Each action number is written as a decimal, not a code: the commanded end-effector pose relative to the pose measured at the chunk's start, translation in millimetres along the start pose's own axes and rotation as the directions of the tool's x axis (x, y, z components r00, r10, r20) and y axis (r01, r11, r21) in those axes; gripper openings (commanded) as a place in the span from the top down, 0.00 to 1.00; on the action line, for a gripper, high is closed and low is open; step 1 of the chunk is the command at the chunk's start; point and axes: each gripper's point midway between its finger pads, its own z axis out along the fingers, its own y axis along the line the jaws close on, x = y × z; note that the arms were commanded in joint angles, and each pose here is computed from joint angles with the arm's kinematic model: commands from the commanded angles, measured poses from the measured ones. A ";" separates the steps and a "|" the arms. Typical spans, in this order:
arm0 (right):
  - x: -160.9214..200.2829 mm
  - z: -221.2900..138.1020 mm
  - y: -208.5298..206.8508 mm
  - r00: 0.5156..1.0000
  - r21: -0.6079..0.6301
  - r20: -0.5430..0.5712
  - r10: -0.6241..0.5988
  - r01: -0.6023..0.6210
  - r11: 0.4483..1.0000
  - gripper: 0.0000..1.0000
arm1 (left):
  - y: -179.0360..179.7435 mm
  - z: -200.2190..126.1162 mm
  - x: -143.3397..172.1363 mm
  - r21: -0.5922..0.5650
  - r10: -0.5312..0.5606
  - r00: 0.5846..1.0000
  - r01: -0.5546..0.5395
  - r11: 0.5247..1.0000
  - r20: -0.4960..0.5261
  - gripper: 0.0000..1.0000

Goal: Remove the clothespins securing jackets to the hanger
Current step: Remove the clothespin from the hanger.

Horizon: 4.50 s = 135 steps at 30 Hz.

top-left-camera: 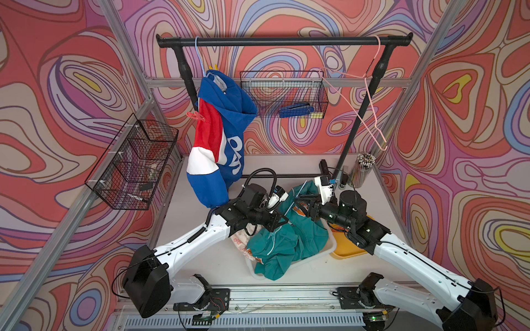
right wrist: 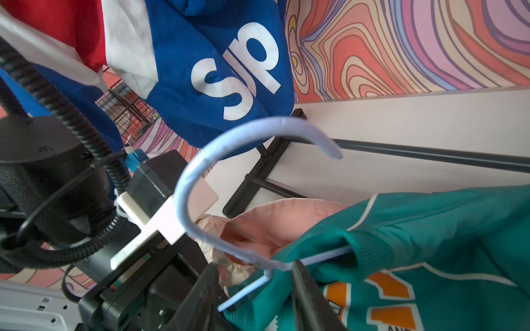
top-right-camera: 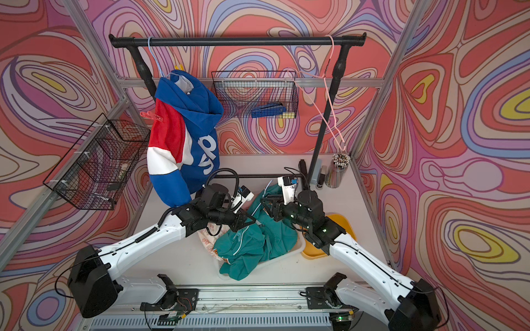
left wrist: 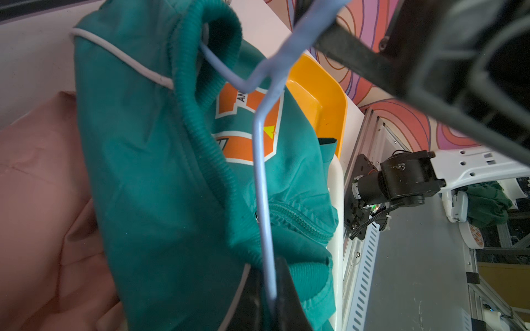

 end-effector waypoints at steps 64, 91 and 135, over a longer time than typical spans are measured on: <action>5.3 55.8 -6.7 0.996 0.064 -0.080 0.042 -0.037 0.997 1.00 | 2.7 -94.6 52.3 -0.323 -0.028 0.998 0.009 0.946 -0.053 0.24; 9.0 59.0 -7.8 0.994 0.062 -0.094 0.049 -0.043 0.997 1.00 | 1.9 -88.1 40.7 -0.411 0.016 0.998 -0.039 0.911 -0.058 0.48; -13.9 22.6 -10.1 0.998 0.161 -0.050 -0.046 0.053 0.986 0.71 | -23.3 -144.0 19.4 -0.460 -0.085 0.996 0.080 0.884 0.010 1.00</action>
